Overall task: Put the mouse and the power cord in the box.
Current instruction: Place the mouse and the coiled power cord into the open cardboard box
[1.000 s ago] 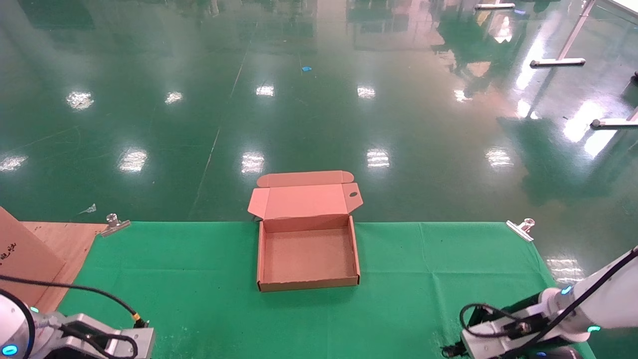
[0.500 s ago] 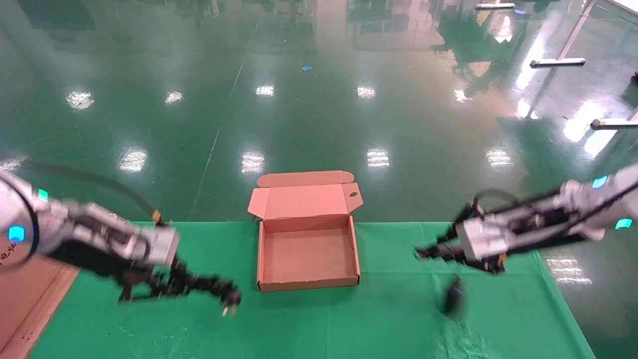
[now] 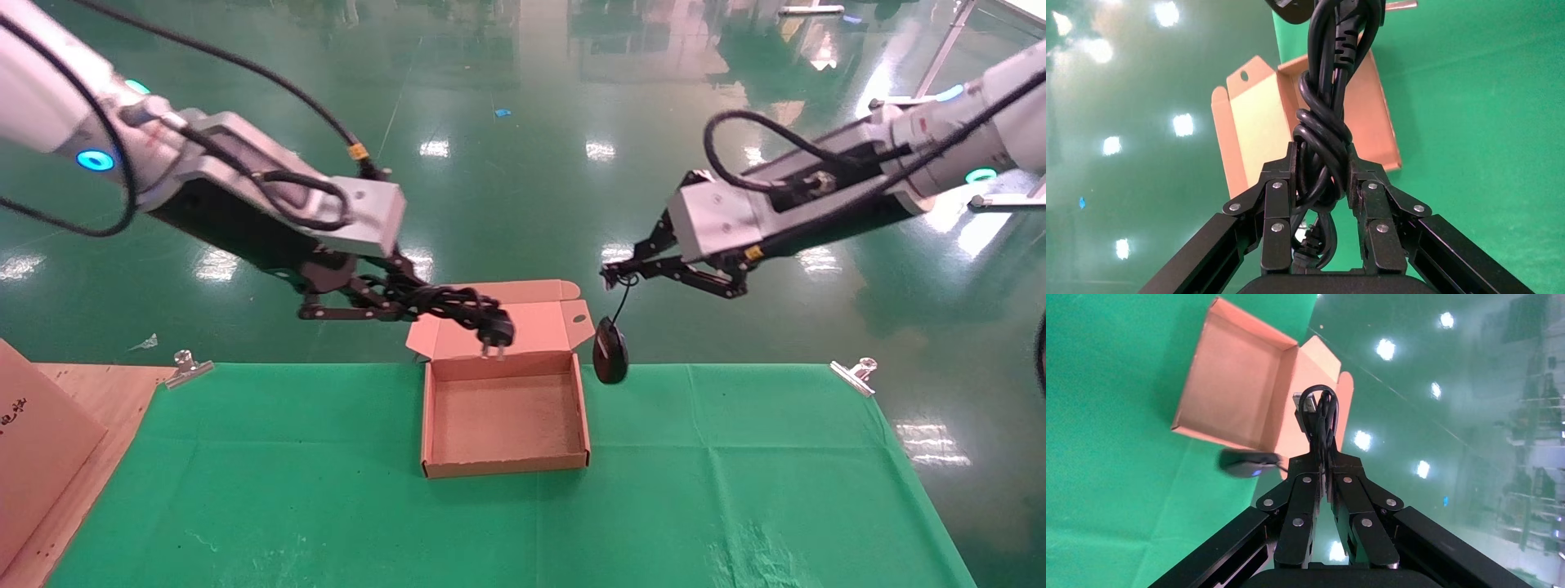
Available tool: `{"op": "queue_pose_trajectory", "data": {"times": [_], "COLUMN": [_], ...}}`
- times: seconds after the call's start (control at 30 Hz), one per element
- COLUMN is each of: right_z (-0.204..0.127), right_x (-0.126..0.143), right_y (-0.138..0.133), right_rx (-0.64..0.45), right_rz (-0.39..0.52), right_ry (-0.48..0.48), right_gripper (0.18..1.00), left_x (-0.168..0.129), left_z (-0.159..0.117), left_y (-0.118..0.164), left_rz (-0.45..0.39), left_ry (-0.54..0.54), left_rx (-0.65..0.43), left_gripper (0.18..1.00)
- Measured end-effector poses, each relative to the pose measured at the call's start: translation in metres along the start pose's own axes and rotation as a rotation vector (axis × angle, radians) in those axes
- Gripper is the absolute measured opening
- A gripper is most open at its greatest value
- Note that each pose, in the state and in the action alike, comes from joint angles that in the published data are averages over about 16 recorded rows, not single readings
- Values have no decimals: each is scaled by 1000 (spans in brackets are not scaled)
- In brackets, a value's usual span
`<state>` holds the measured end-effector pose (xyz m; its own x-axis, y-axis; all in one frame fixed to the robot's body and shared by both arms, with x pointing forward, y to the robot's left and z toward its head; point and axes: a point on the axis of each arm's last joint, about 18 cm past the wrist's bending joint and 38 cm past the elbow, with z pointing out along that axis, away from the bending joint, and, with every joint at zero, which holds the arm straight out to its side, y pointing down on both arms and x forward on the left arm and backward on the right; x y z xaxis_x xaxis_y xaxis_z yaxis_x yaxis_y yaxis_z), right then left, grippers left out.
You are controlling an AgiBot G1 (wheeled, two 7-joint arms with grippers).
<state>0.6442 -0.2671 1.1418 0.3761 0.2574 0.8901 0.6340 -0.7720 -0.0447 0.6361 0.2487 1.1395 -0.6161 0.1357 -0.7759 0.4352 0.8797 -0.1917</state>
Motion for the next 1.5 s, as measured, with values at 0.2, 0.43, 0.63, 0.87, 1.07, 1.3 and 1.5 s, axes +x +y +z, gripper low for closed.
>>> {"op": "queue_pose_trajectory", "data": {"times": [0.2,0.43,0.63,0.87,1.07,1.3,1.5], "right_z": [-1,-5,-11,-23,-30,-25,-12], "right_x": [11,14,16,12,-1,-24,-42], "right_y": [-13,-20,-22,-16,-4,14,27], "right_rx": [12,26,40,58,71,74,68], "right_rz": [-11,-23,-28,-23,-10,15,41], "right_ry": [0,-7,3,22,29,18,3], "right_gripper": [193,192,192,192,192,192,192], "left_x": [-13,-20,-30,-34,-11,37,68], "left_z": [-1,11,45,114,178,238,266], "left_y": [-20,-22,-11,10,27,33,26], "left_rz": [20,58,98,81,7,-31,-43], "left_ry": [-23,-52,-135,-311,-425,-433,-393], "left_rx": [5,-26,-78,-147,-174,-177,-147], "left_gripper": [334,334,334,334,333,333,333]}}
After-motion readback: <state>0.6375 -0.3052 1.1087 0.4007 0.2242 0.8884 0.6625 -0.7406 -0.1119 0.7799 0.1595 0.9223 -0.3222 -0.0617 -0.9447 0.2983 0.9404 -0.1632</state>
